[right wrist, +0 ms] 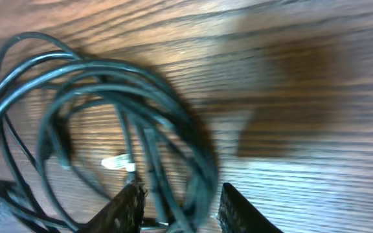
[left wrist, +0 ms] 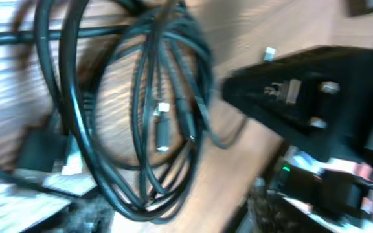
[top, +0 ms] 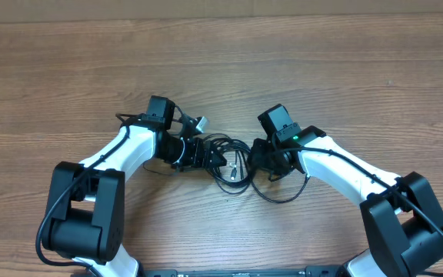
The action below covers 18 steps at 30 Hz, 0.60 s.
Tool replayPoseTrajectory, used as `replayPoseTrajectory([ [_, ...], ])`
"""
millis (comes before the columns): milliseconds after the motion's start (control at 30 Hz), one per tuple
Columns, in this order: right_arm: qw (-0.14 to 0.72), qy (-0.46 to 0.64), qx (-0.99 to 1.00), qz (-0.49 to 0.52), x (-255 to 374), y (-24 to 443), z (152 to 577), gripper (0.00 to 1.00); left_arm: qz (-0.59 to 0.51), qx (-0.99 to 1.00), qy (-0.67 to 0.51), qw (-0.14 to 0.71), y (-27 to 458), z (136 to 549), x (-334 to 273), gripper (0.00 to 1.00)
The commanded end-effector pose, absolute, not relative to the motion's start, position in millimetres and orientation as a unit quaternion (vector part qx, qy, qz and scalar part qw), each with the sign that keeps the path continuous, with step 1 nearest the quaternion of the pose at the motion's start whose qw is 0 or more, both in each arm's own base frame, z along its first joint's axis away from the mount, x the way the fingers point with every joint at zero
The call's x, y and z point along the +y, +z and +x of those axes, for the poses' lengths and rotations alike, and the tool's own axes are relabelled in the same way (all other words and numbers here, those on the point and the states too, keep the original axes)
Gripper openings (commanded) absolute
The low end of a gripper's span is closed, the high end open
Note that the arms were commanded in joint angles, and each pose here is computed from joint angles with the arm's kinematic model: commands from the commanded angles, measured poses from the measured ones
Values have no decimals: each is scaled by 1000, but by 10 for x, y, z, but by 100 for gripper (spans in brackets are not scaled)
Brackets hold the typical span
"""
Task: Untangle cables
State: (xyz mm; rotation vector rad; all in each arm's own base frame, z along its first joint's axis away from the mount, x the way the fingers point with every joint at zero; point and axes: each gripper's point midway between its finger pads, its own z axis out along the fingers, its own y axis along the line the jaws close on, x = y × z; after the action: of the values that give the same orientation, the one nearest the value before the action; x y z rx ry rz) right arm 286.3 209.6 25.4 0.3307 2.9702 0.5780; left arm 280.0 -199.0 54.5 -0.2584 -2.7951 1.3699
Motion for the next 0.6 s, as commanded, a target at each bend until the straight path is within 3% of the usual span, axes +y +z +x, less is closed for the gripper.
replayPoseTrajectory([
  [0, 25, 229, 965, 124, 2298, 294, 2798, 37, -104, -852, 512, 19, 726, 2704, -2139, 52],
  [167, 37, 265, 958, 99, 2602, 380, 2775, 38, -132, -825, 549, 12, 859, 2648, -2194, 36],
  [400, 67, 271, 958, 66, 2823, 422, 2745, 39, -138, -837, 530, 6, 789, 2665, -2164, 39],
  [500, 74, 263, 960, 64, 2821, 411, 2749, 40, -139, -851, 506, 2, 704, 2687, -2123, 62],
  [567, 76, 261, 960, 65, 2812, 409, 2758, 40, -135, -858, 496, 2, 672, 2698, -2104, 90],
])
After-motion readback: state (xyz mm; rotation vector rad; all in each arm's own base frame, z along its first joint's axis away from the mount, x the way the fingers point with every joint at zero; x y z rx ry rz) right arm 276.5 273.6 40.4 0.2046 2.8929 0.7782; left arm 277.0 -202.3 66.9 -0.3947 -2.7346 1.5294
